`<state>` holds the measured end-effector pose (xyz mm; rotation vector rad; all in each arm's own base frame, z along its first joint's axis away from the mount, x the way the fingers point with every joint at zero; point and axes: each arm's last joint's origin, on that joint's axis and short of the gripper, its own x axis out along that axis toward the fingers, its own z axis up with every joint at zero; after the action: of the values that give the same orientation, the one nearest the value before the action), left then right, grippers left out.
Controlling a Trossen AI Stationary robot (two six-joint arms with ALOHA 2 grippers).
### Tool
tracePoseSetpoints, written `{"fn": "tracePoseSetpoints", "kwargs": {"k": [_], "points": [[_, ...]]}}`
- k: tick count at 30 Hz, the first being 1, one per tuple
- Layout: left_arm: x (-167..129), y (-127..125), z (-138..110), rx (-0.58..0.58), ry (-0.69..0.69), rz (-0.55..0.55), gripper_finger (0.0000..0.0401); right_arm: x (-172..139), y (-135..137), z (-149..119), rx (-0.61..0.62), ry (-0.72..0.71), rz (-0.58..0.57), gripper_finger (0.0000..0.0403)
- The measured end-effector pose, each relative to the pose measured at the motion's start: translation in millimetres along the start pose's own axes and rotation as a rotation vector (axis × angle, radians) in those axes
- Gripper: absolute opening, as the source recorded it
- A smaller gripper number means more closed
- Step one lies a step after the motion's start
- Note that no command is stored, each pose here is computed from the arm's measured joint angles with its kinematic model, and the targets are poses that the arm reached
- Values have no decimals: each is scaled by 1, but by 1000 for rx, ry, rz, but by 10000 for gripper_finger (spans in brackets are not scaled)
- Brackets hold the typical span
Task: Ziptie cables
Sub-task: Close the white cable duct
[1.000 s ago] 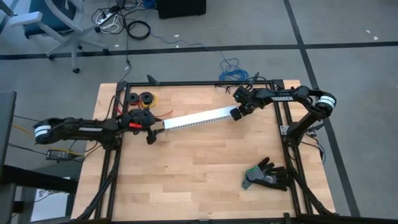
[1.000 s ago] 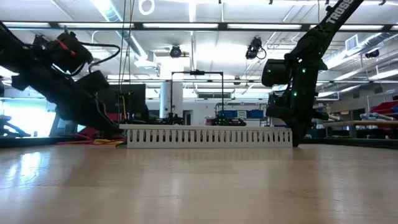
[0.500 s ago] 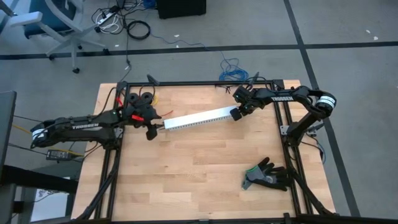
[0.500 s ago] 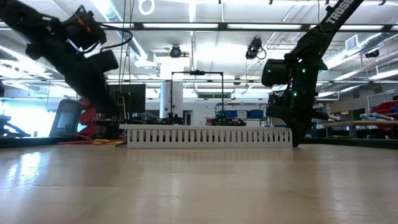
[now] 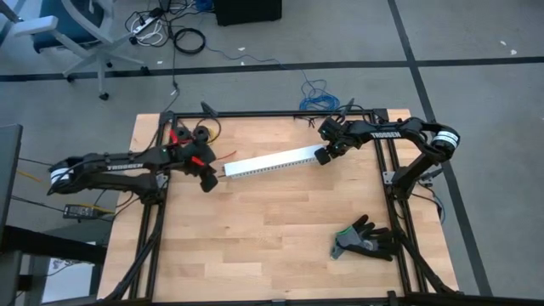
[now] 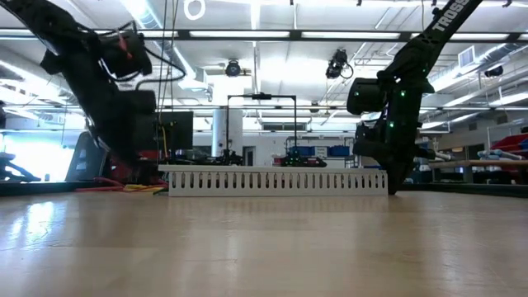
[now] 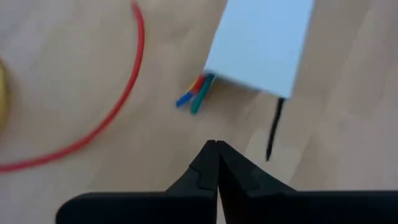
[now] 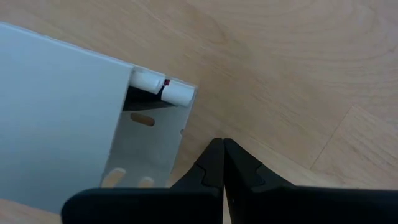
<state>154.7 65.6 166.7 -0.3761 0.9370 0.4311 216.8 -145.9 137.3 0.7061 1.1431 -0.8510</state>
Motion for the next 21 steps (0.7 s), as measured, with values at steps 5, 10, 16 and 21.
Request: {"fn": "tracePoseSetpoints", "kwargs": {"k": [5, 10, 16, 21], "points": [[12, -1, 8, -20, 100, 19, 3, 0, 0, 0, -1, 0, 0, 0], [15, -4, 25, -13, 144, 43, 2, 0, 0, -1, -1, 5, -2, 0], [21, -7, 51, -10, 167, 66, 1, 0, 0, -1, -1, 7, -3, 0], [51, -12, 66, 34, 252, 2, 1, 0, 0, -1, -2, 8, -4, 0]]}}
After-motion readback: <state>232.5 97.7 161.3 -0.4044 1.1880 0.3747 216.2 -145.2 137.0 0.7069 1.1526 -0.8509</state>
